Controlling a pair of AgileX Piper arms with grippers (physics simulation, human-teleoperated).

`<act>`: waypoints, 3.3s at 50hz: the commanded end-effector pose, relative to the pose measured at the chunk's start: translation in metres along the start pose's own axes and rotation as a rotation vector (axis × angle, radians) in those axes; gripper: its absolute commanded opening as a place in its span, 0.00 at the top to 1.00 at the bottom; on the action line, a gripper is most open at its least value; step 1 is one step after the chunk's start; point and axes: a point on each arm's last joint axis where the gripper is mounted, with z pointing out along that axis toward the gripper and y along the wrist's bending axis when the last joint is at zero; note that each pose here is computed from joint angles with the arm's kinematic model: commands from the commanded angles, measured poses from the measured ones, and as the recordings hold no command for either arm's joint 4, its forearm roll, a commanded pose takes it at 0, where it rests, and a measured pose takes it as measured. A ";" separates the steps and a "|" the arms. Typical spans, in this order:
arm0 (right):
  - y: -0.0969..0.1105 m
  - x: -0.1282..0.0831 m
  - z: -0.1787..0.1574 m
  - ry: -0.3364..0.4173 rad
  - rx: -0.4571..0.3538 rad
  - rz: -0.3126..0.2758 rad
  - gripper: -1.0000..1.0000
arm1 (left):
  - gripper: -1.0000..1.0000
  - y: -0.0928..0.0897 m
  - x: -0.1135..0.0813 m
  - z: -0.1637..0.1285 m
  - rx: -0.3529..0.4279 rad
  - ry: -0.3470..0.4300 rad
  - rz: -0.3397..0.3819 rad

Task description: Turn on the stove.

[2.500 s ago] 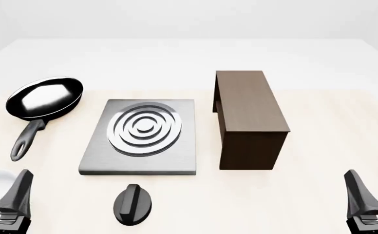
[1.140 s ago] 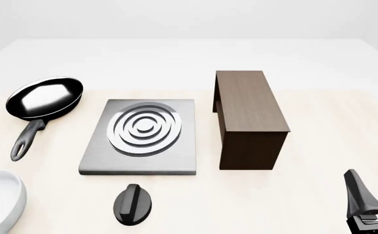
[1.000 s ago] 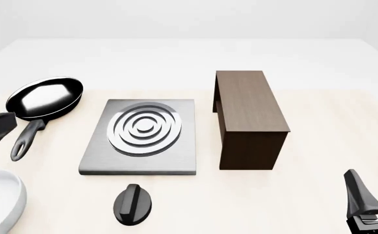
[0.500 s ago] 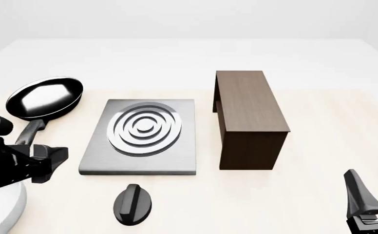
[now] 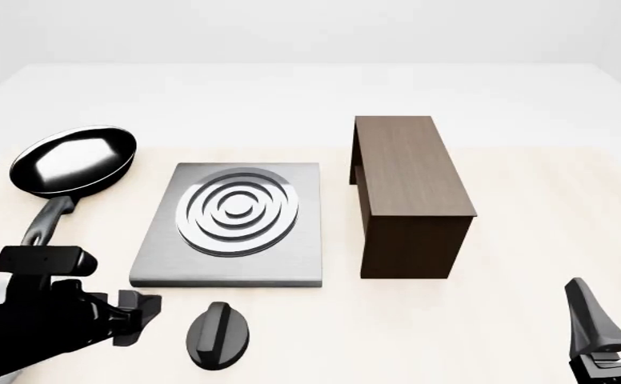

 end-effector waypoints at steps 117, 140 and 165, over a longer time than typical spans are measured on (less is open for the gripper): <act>0.000 0.000 0.000 0.000 0.000 0.000 0.00 | 0.00 -0.031 0.057 0.093 0.123 0.143 -0.014; 0.000 0.000 0.000 0.000 0.000 0.000 0.00 | 0.00 -0.043 0.060 0.074 0.182 0.151 0.000; 0.000 0.000 0.000 0.000 -0.001 0.000 0.00 | 0.00 0.015 0.060 0.050 -0.012 0.053 -0.054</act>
